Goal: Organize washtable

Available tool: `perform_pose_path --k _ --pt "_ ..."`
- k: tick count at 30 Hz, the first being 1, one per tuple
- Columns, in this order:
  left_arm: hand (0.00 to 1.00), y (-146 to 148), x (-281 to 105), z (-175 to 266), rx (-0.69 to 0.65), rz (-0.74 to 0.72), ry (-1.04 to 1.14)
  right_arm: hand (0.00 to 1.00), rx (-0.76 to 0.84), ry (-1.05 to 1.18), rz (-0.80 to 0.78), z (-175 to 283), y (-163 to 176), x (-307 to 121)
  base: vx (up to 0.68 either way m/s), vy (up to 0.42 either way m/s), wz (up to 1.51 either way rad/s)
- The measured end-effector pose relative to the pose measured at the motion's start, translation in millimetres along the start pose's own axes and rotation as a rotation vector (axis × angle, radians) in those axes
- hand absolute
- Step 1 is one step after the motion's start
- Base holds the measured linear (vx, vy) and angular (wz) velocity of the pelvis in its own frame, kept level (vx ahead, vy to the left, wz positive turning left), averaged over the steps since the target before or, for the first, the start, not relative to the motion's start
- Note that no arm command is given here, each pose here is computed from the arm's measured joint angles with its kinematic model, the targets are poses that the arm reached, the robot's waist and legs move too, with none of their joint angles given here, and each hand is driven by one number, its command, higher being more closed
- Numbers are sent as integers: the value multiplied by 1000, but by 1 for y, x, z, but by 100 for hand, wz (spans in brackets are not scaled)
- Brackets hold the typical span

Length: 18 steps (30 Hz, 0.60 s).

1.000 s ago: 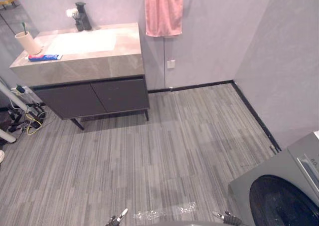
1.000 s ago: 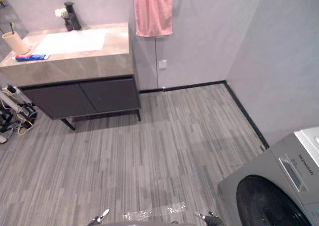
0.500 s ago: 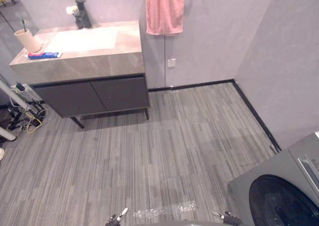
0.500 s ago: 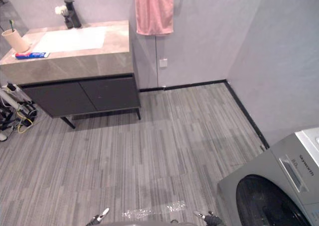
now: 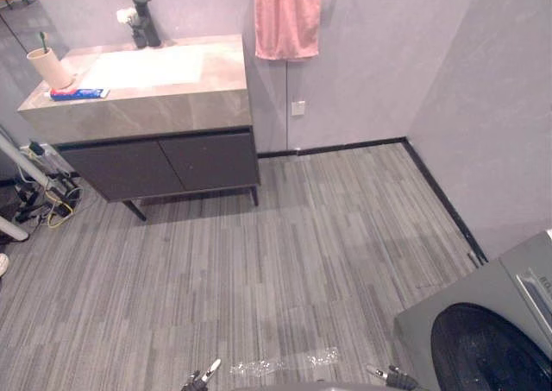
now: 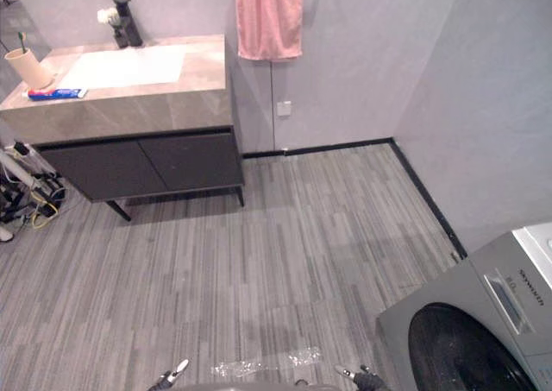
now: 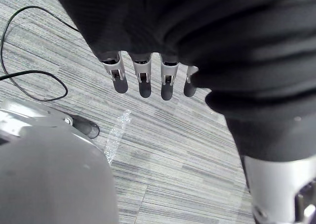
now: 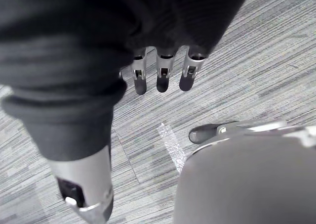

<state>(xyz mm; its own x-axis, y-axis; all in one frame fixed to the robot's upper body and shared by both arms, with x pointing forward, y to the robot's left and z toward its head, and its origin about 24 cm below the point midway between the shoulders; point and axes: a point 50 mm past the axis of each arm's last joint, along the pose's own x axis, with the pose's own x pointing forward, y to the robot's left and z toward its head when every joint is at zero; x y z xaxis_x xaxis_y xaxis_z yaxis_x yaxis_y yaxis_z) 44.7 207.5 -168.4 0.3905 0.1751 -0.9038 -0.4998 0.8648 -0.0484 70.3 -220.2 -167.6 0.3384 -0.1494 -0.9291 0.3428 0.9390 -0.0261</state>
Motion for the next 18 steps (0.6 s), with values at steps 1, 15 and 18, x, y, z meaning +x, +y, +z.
perform_pose_path --k 1,15,18 --pt "0 0 0 0 0 0 0 0 0 0 0 0 0 0 0 0 0" --pt "0 0 0 0 -2 1 0 0 1 0 0 0 0 0 0 0 0" --pt "0 0 0 0 -3 1 0 0 11 0 1 0 0 0 0 0 0"
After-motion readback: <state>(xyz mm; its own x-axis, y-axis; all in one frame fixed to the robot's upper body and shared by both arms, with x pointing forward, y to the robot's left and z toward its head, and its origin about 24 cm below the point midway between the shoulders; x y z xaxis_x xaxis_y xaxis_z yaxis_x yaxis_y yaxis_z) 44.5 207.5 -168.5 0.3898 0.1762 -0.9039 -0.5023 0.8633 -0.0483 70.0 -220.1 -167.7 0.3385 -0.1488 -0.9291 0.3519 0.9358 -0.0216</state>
